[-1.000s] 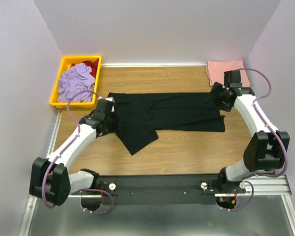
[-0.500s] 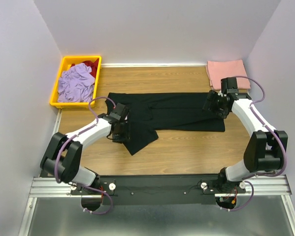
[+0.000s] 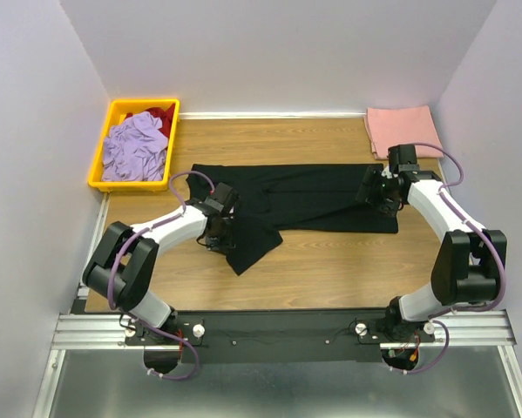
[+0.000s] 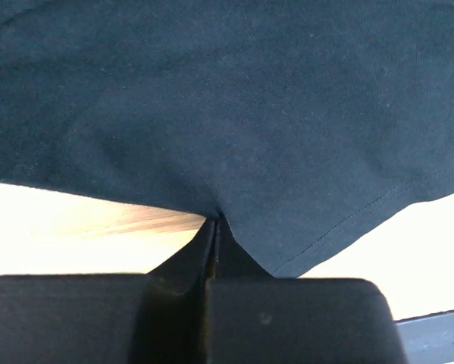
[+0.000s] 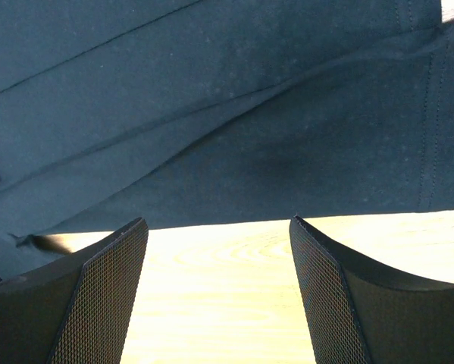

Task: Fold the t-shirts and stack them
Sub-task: Fold the tshirt

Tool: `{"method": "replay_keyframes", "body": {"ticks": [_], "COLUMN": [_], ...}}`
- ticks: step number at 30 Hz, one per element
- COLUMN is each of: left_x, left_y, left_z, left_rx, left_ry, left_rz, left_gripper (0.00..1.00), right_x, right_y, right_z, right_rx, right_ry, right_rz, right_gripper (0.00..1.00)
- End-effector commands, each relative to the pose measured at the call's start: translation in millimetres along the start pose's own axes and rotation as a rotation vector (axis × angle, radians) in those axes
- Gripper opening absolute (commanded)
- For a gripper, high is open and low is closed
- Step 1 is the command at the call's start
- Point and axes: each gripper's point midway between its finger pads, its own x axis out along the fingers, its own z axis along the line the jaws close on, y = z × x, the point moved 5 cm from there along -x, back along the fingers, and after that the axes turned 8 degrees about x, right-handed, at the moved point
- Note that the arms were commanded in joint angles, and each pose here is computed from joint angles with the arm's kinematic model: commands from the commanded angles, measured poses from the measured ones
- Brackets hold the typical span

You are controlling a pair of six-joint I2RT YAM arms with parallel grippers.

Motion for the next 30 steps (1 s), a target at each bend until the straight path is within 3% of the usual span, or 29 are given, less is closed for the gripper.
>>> {"method": "replay_keyframes", "body": {"ticks": [1,13,25,30], "left_x": [-6,-60,-47,-37], "left_y": [-13,-133,-215,-231], "left_z": [-2,-2,18,28], "left_rx": [0.001,-0.02,-0.056,-0.095], "left_ry": [-0.033,-0.105,-0.088,-0.059], "left_rz": [-0.033,-0.348,-0.467,-0.48], "left_gripper": [0.0,0.0,0.0,0.0], "right_x": [-2,-9,-15,-12], "right_y": [-2,-4,-11,-16], "right_z": [6,17,39,42], "right_rx": [-0.013,-0.035,-0.054,-0.046], "right_ry": [-0.041,-0.112,-0.23,-0.235], "right_rz": [-0.014,-0.006,0.031,0.037], "right_gripper": [0.82,0.82,0.82,0.82]}}
